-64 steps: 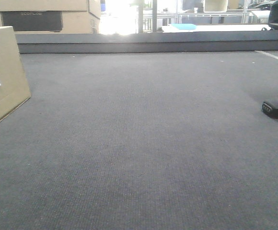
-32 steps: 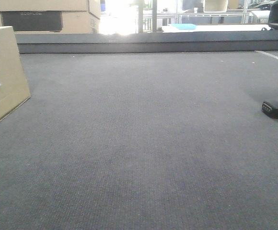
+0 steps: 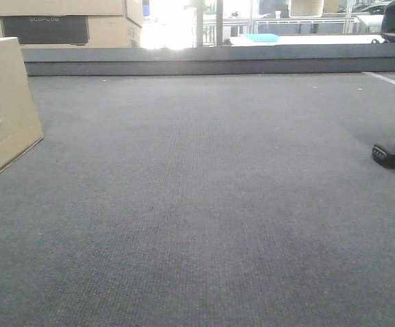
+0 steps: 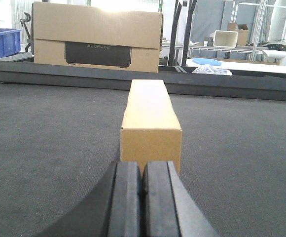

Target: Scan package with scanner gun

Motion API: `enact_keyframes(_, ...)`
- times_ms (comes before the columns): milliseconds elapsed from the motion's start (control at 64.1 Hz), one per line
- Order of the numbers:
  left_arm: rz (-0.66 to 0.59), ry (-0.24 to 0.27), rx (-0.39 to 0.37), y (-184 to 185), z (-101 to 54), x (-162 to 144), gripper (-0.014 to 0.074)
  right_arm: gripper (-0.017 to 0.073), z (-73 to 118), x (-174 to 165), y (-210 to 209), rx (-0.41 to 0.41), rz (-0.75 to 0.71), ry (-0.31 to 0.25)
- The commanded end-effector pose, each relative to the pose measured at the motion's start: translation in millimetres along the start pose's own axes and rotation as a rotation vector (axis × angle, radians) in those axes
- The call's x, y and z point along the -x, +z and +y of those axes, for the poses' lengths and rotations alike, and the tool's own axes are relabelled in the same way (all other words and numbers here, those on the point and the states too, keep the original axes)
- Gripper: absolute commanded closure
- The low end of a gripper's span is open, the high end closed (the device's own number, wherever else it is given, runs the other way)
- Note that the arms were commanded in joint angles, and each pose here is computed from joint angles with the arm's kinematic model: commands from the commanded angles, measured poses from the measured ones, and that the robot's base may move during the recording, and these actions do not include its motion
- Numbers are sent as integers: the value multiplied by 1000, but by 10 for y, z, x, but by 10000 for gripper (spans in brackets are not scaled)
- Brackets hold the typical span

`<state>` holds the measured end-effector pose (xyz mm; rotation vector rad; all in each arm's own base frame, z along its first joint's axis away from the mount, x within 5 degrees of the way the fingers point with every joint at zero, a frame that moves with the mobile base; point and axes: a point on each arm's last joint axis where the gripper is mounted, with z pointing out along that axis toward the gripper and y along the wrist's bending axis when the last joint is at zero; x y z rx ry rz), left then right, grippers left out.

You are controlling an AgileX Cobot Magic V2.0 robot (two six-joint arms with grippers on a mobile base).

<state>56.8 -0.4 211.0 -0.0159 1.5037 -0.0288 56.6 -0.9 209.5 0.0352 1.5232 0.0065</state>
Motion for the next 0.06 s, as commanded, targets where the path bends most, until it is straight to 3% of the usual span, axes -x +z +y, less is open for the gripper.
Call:
enact_keyframes(0,-29,-7,1,-5,0,30,705,727,-3,13,-3,-5,-14,-3)
enact_keyframes(47,-29,-7,1,-5,0,30,705,727,-3,13,-3,-5,-14,-3)
